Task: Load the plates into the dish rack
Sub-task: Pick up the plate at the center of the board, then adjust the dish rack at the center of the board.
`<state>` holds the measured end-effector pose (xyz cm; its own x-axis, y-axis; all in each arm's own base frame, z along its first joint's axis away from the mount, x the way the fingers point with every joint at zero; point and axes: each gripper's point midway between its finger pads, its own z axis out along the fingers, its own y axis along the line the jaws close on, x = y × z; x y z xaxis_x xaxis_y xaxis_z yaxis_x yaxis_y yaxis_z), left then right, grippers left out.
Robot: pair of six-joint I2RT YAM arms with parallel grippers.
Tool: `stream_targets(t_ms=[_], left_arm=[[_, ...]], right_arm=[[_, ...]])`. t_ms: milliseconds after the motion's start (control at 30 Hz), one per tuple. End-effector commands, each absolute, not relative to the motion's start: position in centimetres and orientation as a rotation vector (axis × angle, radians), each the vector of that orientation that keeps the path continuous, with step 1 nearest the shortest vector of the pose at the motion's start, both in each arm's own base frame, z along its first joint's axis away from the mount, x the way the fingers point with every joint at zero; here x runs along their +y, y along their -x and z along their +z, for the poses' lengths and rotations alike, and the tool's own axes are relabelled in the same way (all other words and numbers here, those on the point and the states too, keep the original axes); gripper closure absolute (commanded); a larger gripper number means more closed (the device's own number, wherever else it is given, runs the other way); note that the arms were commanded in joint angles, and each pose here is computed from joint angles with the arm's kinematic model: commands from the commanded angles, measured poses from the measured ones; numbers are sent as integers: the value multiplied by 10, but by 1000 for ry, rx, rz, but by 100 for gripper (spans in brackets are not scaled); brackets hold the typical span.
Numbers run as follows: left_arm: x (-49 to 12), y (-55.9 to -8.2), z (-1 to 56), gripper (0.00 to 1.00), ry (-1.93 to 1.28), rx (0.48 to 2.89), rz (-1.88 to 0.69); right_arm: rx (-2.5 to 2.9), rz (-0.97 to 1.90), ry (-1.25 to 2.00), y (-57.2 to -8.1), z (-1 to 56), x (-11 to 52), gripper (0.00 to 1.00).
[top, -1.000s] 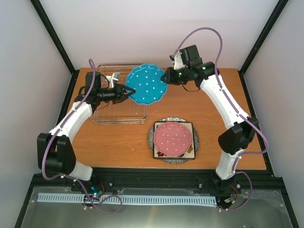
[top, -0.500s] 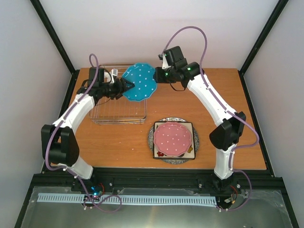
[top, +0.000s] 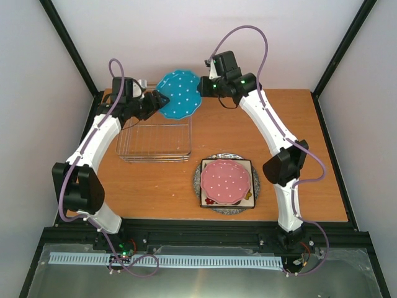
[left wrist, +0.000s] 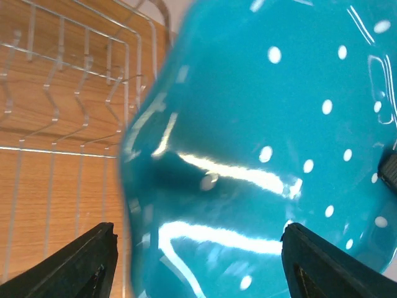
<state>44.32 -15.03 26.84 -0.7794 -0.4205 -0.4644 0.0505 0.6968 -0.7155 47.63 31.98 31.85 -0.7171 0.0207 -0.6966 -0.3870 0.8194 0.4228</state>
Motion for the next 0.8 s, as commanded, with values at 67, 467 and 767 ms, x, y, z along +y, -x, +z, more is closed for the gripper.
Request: stream_targets(t_ms=[67,467,767], left_arm=[[-122,-447,261,27,325,2305,-895],[-30,-452,261,21,510,2332,-305],[80,-442,235,19,731,2357,-27]], right_arm=[[2110,842,258,-491,364,327,97],[2043,692,243,-510,370,322,97],[1963,429,200,-523,382,306,97]])
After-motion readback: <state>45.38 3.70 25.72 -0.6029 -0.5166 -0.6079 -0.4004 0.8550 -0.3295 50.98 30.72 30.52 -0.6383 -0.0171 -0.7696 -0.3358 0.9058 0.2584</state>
